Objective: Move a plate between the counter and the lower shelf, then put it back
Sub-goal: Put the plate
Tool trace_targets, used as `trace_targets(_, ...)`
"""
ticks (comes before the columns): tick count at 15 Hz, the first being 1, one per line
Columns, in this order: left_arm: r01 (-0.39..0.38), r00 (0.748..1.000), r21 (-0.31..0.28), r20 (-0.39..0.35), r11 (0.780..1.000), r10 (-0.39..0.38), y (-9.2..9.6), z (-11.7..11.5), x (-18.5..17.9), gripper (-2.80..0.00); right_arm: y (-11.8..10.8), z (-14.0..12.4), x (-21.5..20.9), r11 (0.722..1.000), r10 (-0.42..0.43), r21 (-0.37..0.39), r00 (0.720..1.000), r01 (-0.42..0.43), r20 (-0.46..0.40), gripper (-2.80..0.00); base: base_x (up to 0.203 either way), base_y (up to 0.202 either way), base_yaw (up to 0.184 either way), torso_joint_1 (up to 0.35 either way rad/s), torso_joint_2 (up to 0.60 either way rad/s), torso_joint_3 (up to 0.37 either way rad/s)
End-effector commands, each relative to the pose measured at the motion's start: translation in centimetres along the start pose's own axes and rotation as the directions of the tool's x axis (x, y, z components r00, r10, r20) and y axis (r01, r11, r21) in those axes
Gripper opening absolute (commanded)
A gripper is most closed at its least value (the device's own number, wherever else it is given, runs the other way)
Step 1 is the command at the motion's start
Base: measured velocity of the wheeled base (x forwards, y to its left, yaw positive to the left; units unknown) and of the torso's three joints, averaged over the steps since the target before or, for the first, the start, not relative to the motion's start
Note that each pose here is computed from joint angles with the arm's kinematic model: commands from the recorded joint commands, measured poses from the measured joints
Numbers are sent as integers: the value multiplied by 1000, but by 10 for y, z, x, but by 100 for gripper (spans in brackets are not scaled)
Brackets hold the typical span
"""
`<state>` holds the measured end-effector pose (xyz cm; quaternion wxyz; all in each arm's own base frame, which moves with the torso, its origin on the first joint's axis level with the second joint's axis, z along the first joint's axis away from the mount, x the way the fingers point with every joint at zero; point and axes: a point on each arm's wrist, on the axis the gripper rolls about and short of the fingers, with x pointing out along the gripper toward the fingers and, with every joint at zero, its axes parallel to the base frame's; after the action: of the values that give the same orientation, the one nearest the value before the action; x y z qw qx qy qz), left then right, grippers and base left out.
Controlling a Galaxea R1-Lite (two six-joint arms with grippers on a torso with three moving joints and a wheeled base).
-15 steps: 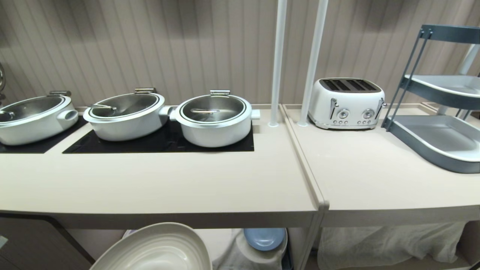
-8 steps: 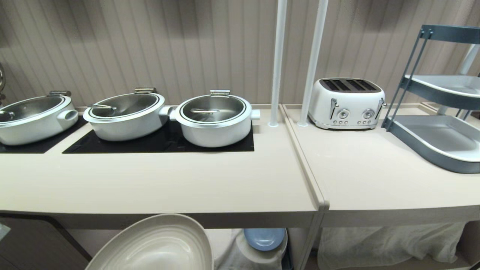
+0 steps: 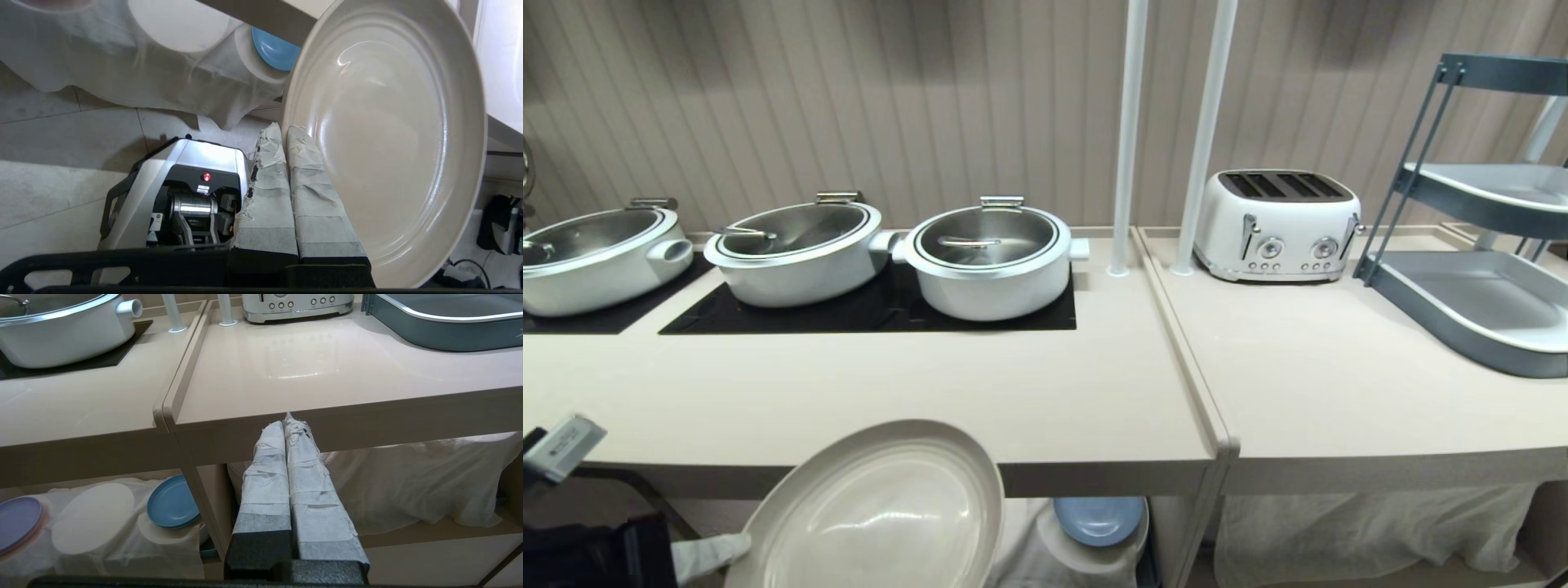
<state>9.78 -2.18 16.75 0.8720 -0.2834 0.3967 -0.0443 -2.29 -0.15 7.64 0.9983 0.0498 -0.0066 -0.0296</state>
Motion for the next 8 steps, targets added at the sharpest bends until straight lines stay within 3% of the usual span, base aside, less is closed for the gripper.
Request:
trace_targets(1, -38, 998, -16, -50, 999, 37, -4, 13, 24, -280, 0, 0, 0, 1000, 0, 0, 1000, 0, -1, -280, 0, 0, 0, 0, 0, 0)
trace_targets(8, -56, 997, -75, -54, 996, 52, -32, 83, 109, -280, 0, 0, 0, 1000, 0, 0, 1000, 0, -1, -280, 0, 0, 0, 0, 0, 0)
